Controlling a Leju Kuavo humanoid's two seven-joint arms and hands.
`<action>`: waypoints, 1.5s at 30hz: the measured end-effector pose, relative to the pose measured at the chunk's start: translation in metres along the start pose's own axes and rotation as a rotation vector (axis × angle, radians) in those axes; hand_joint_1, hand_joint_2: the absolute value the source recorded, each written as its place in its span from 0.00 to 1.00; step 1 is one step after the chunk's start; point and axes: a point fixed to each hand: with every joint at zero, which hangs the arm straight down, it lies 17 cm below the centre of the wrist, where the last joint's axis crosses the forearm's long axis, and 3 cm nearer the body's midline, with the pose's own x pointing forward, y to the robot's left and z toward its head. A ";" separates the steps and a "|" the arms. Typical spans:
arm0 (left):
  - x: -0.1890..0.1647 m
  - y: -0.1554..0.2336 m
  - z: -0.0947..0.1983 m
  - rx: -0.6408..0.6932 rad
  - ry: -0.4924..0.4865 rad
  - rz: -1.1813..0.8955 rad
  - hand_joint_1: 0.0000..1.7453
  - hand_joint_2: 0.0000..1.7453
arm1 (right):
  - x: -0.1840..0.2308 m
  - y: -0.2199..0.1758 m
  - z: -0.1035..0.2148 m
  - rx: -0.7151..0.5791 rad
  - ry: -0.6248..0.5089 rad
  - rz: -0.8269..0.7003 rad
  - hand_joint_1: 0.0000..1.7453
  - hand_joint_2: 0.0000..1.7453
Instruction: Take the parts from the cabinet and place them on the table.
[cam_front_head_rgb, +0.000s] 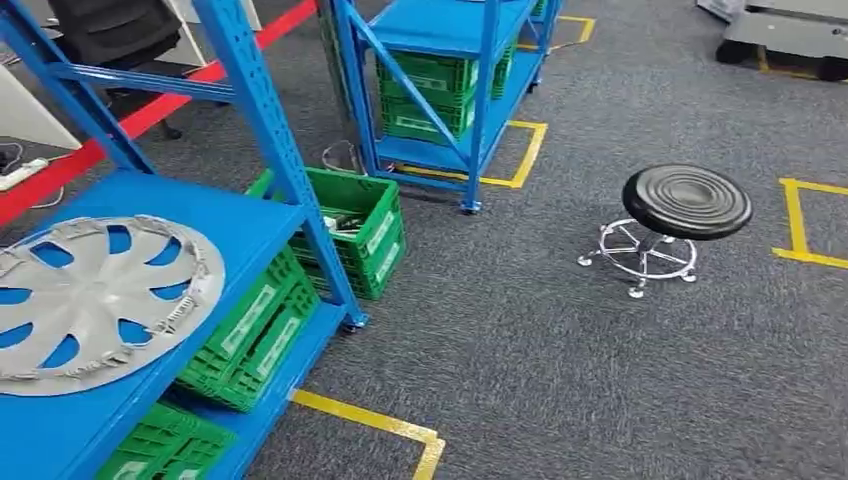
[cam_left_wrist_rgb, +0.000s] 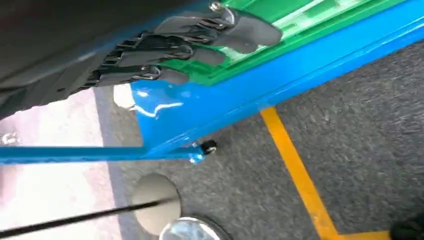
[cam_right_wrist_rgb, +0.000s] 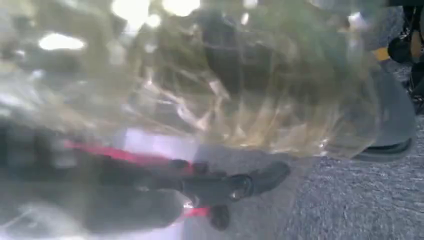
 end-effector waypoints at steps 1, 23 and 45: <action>-0.001 0.000 0.000 0.000 0.001 -0.002 0.00 0.00 | 0.003 0.001 0.000 0.001 -0.004 0.001 0.00 0.00; 0.003 -0.002 0.000 -0.005 -0.015 -0.020 0.00 0.00 | -0.005 -0.003 -0.002 -0.012 -0.011 0.026 0.00 0.00; 0.005 -0.004 0.000 -0.011 -0.022 -0.028 0.00 0.00 | -0.002 -0.007 -0.003 -0.038 -0.041 0.056 0.00 0.00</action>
